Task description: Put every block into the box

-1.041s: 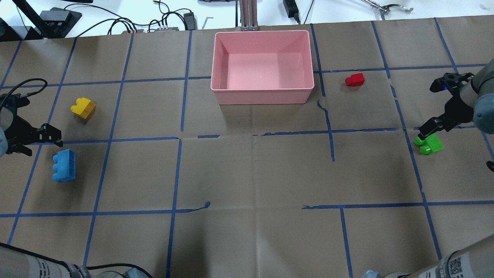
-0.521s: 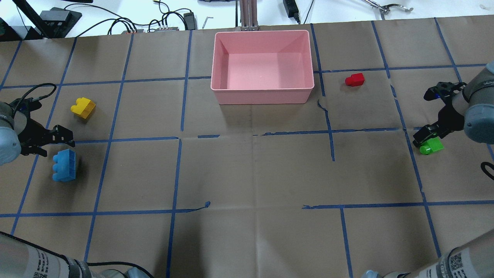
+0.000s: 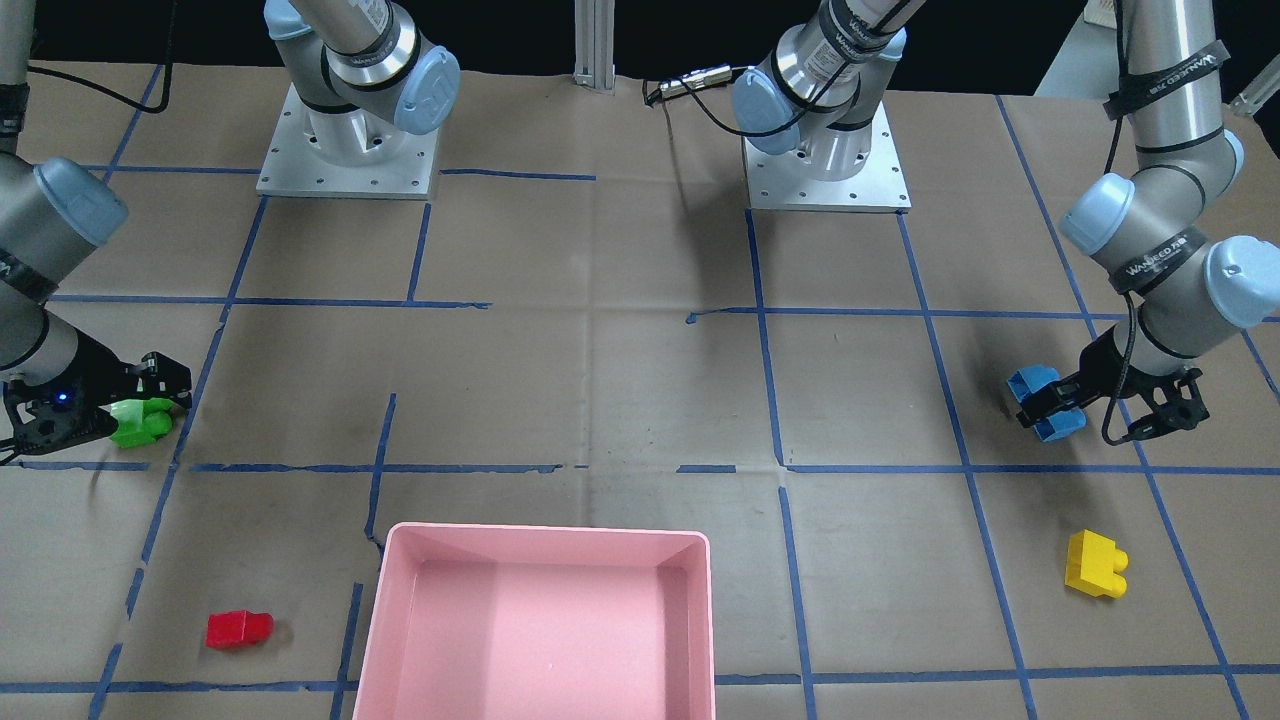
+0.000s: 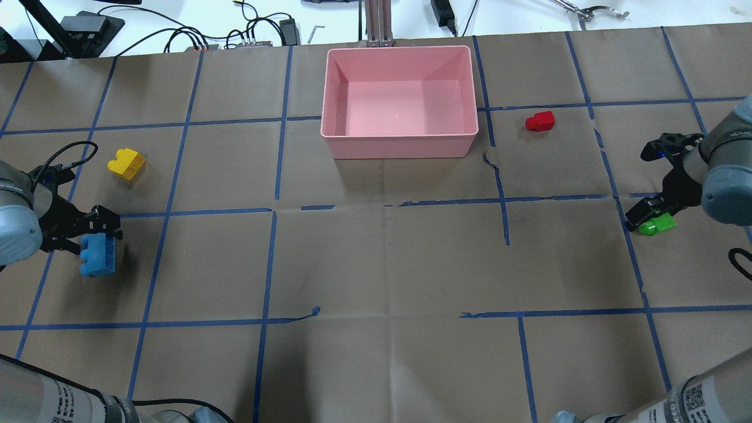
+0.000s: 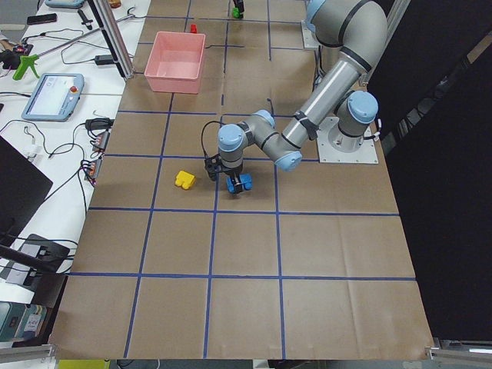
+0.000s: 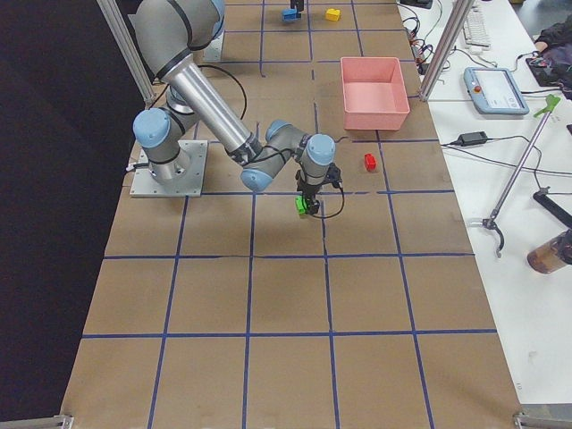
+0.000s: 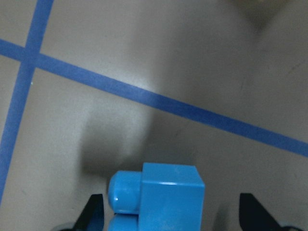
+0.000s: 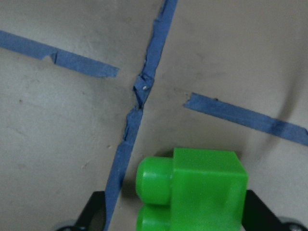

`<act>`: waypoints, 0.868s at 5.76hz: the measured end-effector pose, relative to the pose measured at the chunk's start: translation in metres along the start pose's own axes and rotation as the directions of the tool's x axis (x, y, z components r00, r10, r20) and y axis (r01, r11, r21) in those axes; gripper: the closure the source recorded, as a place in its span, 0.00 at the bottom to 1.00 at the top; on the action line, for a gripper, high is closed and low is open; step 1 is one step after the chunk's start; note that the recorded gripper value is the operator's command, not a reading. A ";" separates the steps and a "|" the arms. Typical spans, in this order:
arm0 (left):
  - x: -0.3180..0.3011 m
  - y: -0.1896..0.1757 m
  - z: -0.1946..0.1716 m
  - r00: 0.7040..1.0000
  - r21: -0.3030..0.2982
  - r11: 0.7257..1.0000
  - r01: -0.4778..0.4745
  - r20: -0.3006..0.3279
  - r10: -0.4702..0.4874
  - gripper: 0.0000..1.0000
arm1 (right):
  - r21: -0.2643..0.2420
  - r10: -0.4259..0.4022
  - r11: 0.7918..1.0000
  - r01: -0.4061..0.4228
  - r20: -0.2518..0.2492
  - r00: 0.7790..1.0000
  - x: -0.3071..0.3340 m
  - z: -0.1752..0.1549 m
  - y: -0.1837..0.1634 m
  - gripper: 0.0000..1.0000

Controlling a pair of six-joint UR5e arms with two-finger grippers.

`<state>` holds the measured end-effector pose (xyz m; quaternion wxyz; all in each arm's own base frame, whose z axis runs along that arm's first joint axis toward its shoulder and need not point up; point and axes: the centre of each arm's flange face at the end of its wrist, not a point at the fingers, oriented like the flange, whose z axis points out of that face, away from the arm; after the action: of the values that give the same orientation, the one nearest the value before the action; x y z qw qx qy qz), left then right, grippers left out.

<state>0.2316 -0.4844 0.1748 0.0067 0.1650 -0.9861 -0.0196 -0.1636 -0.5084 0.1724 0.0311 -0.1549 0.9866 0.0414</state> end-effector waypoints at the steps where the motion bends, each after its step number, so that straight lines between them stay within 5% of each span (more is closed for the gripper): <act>1: -0.001 0.001 0.002 1.000 -0.005 1.000 0.000 0.010 0.000 0.10 | 0.002 0.000 1.000 0.000 -0.003 1.000 0.001 -0.001 -0.001 0.45; 2: -0.001 0.001 0.003 1.000 -0.002 1.000 0.000 0.015 0.000 0.25 | 0.006 0.000 1.000 0.000 -0.007 1.000 0.001 -0.003 -0.001 0.54; 4: -0.003 -0.001 0.002 1.000 0.018 1.000 0.003 0.024 -0.004 0.48 | 0.018 0.001 1.000 0.000 -0.021 1.000 0.003 -0.009 -0.003 0.56; 5: -0.003 -0.001 0.003 1.000 0.024 1.000 0.009 0.026 -0.010 0.67 | 0.033 0.004 0.999 -0.002 -0.039 0.999 0.008 -0.020 -0.007 0.56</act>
<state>0.2346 -0.4843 0.1721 -0.0081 0.1694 -0.9855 -0.0098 -0.1705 -0.5192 0.1907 0.0141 -0.1537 0.9878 0.0221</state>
